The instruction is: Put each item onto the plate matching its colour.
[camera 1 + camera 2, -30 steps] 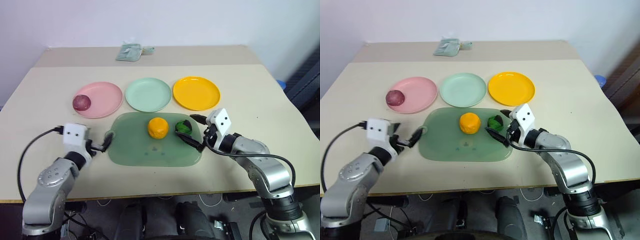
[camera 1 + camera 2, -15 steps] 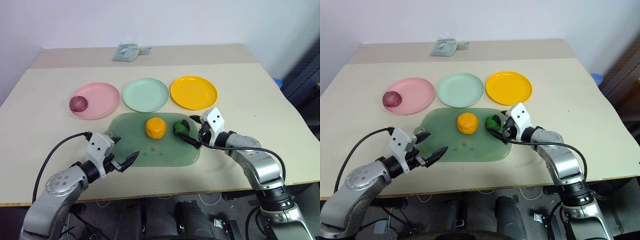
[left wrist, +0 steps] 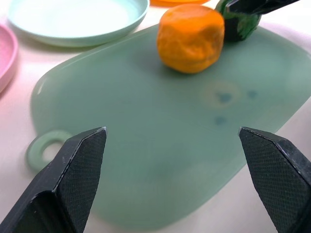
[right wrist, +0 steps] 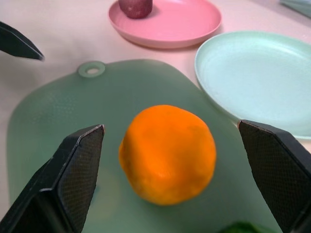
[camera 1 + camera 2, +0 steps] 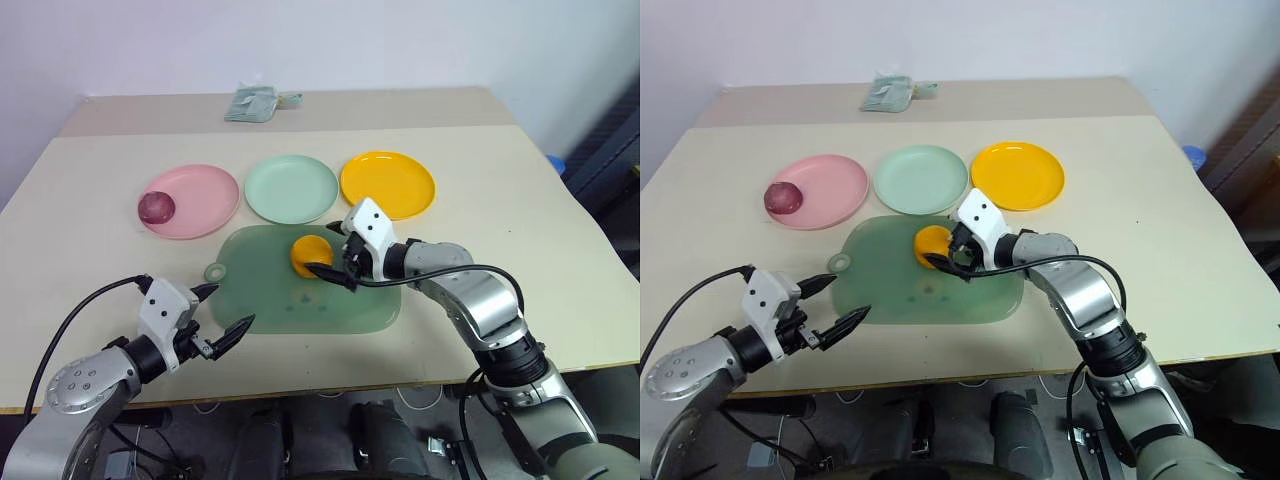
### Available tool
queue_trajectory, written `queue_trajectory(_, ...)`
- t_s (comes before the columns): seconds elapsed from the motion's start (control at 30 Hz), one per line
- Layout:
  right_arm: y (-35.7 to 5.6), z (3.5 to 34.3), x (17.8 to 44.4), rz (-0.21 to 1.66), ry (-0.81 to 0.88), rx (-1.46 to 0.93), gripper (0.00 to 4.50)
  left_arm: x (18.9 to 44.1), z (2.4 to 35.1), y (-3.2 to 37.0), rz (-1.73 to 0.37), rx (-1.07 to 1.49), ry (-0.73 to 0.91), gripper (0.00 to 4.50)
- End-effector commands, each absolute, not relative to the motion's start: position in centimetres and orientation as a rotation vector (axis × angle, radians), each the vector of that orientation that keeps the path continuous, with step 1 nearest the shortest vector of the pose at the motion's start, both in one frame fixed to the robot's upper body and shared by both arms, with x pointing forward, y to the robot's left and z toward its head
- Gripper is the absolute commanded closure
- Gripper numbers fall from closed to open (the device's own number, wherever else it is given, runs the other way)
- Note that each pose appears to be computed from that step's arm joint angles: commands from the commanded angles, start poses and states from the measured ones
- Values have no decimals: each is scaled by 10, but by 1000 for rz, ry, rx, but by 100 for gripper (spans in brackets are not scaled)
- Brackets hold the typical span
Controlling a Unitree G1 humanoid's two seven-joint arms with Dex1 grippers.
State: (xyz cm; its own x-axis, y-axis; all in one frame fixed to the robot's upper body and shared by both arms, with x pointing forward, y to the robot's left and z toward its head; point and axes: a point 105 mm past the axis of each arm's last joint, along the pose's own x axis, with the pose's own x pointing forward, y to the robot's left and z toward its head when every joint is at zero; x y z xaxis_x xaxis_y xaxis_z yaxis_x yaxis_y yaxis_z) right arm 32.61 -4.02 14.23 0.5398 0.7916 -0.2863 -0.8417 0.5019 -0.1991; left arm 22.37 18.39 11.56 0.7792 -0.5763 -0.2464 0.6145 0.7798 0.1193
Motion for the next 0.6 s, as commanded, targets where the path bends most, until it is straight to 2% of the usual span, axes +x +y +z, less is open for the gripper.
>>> queue_trajectory(0.03,-33,145,329,969,168,-353,0,221,125,184,-643,219,150,7)
queue_trajectory(0.2,-35,134,338,902,204,-363,0,219,124,178,-644,205,141,7)
queue_trajectory(0.4,-29,133,336,920,218,-335,0,220,123,172,-651,198,133,7)
queue_trajectory(0.5,-28,134,336,921,222,-304,86,222,123,170,-652,196,129,0)
queue_trajectory(0.53,-27,135,336,918,218,-298,131,222,123,169,-652,196,127,0)
queue_trajectory(0.6,-27,139,336,913,206,-291,174,223,123,168,-650,195,125,0)
